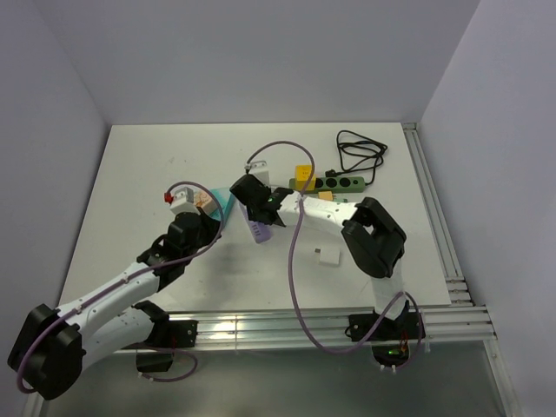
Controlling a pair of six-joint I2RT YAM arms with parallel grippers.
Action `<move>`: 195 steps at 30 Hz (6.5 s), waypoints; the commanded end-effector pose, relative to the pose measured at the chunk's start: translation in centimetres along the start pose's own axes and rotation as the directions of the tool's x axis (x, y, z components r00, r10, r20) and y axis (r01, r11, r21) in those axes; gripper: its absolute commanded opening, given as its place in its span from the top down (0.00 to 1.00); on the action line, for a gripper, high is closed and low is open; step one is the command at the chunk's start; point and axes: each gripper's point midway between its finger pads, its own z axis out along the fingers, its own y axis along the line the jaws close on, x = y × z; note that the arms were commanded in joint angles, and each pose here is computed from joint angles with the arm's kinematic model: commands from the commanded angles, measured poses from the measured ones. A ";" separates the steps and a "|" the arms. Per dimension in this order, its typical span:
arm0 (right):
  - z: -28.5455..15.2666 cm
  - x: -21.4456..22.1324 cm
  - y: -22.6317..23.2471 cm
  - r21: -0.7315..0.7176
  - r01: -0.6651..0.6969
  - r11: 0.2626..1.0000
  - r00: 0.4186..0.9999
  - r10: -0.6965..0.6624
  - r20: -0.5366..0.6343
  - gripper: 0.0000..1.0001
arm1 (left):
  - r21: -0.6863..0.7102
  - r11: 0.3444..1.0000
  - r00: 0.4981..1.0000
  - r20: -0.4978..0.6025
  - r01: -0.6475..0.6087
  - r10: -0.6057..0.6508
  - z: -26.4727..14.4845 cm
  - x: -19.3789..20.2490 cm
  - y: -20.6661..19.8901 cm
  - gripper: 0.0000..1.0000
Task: Insert the plug
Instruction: Insert the plug into the socket, then pick up the plug from the center of the board.
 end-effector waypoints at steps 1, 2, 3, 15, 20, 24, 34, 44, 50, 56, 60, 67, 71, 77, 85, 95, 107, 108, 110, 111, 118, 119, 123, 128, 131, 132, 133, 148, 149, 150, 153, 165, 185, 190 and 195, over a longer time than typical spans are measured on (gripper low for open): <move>1.5 9.0 -10.4 0.334 0.261 0.906 0.931 -0.144 -0.336 1.00 | -0.004 1.000 1.000 -0.002 0.026 -0.026 0.4 -0.3 0.0 1.00; 1.7 8.1 -10.2 0.341 0.252 0.906 0.935 -0.137 -0.328 1.00 | -0.004 1.000 1.000 0.000 0.030 -0.030 0.4 -0.4 0.0 1.00; 2.1 8.0 -10.2 0.346 0.256 0.903 0.934 -0.138 -0.330 1.00 | -0.007 1.000 1.000 -0.001 0.030 -0.030 0.4 -0.3 0.1 1.00; 6.3 2.2 -9.4 0.314 0.203 0.927 0.953 -0.113 -0.283 1.00 | -0.029 0.999 0.999 0.026 0.028 -0.028 0.4 -0.6 0.9 1.00; 7.0 1.0 -8.8 0.274 0.201 0.940 0.947 -0.115 -0.300 0.94 | -0.026 0.999 0.999 0.033 0.024 -0.023 0.4 -1.0 0.7 1.00; 6.7 0.2 -8.0 0.239 0.186 0.953 0.951 -0.114 -0.287 0.65 | -0.018 1.000 0.999 0.038 0.022 -0.021 0.3 -1.3 0.5 1.00; 4.2 -3.8 -6.3 0.144 0.127 0.981 0.979 -0.101 -0.175 0.23 | -0.006 1.000 0.999 0.046 0.025 -0.025 0.0 -1.6 0.2 1.00; -2.1 -7.3 -4.8 -0.064 0.018 0.998 1.000 -0.018 0.014 0.16 | -0.007 1.000 0.999 0.044 0.004 -0.004 0.2 -1.9 -0.2 1.00; -4.7 -4.0 -9.5 0.026 -0.101 0.994 0.992 0.099 0.076 0.15 | 0.030 0.999 0.999 0.051 0.010 -0.012 0.6 -1.7 -0.6 0.89; -4.6 -2.7 -14.4 0.139 -0.238 0.961 0.967 0.221 0.127 0.11 | 0.036 0.999 0.998 0.062 -0.007 0.005 0.1 -1.9 -0.5 0.64; -3.1 -1.5 -16.9 0.197 -0.302 0.933 0.950 0.278 0.141 0.11 | 0.048 0.999 0.996 0.088 -0.001 -0.004 -0.5 -2.4 -0.5 0.39; -1.0 -1.1 -20.4 0.299 -0.357 0.885 0.934 0.329 0.142 0.09 | 0.083 0.997 0.997 0.072 0.008 -0.014 -0.5 -1.7 -0.8 0.29; 0.9 -1.2 -20.6 0.290 -0.296 0.910 0.955 0.282 0.088 0.11 | 0.123 0.992 0.997 0.068 0.019 -0.028 -0.4 -1.0 -0.9 0.27; 4.0 -1.5 -20.9 0.275 -0.221 0.936 0.973 0.229 0.002 0.16 | 0.118 0.993 0.998 0.061 0.013 -0.020 -0.2 -0.3 -0.4 0.27; 5.4 -2.7 -21.6 0.222 -0.194 0.955 0.975 0.212 -0.060 0.22 | 0.141 0.990 0.996 0.085 0.015 -0.027 -1.0 -0.6 -0.4 0.28; 4.9 -0.5 -21.0 0.178 -0.197 0.964 0.972 0.216 -0.094 0.48 | 0.157 0.987 0.995 0.090 0.020 -0.034 -1.6 -0.4 -0.4 0.29; 1.5 0.3 -16.9 -0.030 -0.212 0.977 0.977 0.212 -0.022 0.62 | 0.203 0.979 0.998 0.062 -0.012 0.000 -0.7 0.6 -2.0 0.28; 1.2 -0.2 -16.0 -0.085 -0.220 0.972 0.975 0.220 -0.005 0.62 | 0.211 0.977 0.998 0.058 -0.018 0.005 -0.7 0.8 -2.2 0.28; 0.2 0.1 -15.3 -0.134 -0.233 0.963 0.972 0.236 0.012 0.65 | 0.234 0.972 0.998 0.064 -0.023 0.008 -0.5 0.8 -2.8 0.27; -0.2 -0.6 -14.7 -0.173 -0.249 0.953 0.965 0.259 0.041 0.65 | 0.246 0.969 0.998 0.063 -0.030 0.015 -0.6 1.1 -3.2 0.26; -3.9 -1.4 -10.5 -0.410 -0.312 0.857 0.920 0.380 0.094 0.64 | 0.344 0.937 0.996 0.086 -0.062 0.034 -0.9 2.3 -5.5 0.09; -3.9 -0.8 -10.2 -0.417 -0.321 0.850 0.917 0.389 0.087 0.64 | 0.344 0.937 0.996 0.082 -0.066 0.040 -0.8 2.8 -5.1 0.09; -4.9 -1.6 -8.2 -0.496 -0.364 0.789 0.883 0.461 0.085 0.64 | 0.442 0.894 0.987 0.161 -0.079 0.007 -1.8 2.5 -6.5 0.10; -6.3 -2.2 -5.7 -0.580 -0.406 0.706 0.841 0.537 0.065 0.64 | 0.468 0.872 0.977 0.206 -0.143 0.049 -1.9 3.7 -7.0 0.11; -7.0 -2.8 -4.5 -0.589 -0.419 0.691 0.821 0.565 0.078 0.65 | 0.475 0.862 0.973 0.215 -0.175 0.079 -1.9 4.7 -8.0 0.12; -7.0 -3.0 -4.5 -0.574 -0.427 0.699 0.815 0.572 0.090 0.64 | 0.471 0.864 0.972 0.220 -0.178 0.081 -1.9 4.8 -8.1 0.12; -7.2 -3.2 -3.8 -0.581 -0.424 0.695 0.815 0.573 0.090 0.64 | 0.464 0.866 0.970 0.227 -0.186 0.087 -1.7 4.9 -8.3 0.12; -10.3 -2.9 0.9 -0.670 -0.415 0.615 0.806 0.590 0.042 0.65 | 0.442 0.869 0.960 0.254 -0.223 0.117 -1.3 4.7 -10.1 0.19; -10.5 -3.0 1.0 -0.674 -0.414 0.612 0.806 0.591 0.041 0.65 | 0.440 0.870 0.960 0.256 -0.221 0.115 -1.2 4.6 -10.1 0.21; -10.5 -2.9 1.1 -0.676 -0.413 0.610 0.807 0.590 0.039 0.65 | 0.434 0.875 0.960 0.259 -0.217 0.110 -1.1 4.6 -10.0 0.22; -10.8 -2.9 1.6 -0.681 -0.412 0.605 0.809 0.587 0.032 0.64 | 0.432 0.876 0.959 0.263 -0.215 0.105 -1.0 4.5 -10.1 0.25; -11.6 -2.6 2.8 -0.712 -0.401 0.576 0.820 0.572 0.001 0.64 | 0.389 0.895 0.953 0.282 -0.219 0.111 -0.1 4.3 -9.7 0.66; -11.3 -5.5 -0.7 -0.597 -0.359 0.718 0.840 0.527 0.129 0.21 | 0.408 0.872 0.945 0.286 -0.272 0.161 -2.8 3.1 -9.3 1.00; -11.4 -7.1 -4.4 -0.505 -0.338 0.794 0.836 0.500 0.227 0.15 | 0.450 0.846 0.945 0.280 -0.287 0.172 -4.0 2.6 -10.1 1.00; -12.8 -7.3 -6.0 -0.542 -0.279 0.792 0.836 0.479 0.269 0.17 | 0.541 0.790 0.954 0.233 -0.289 0.190 -5.1 2.6 -11.4 1.00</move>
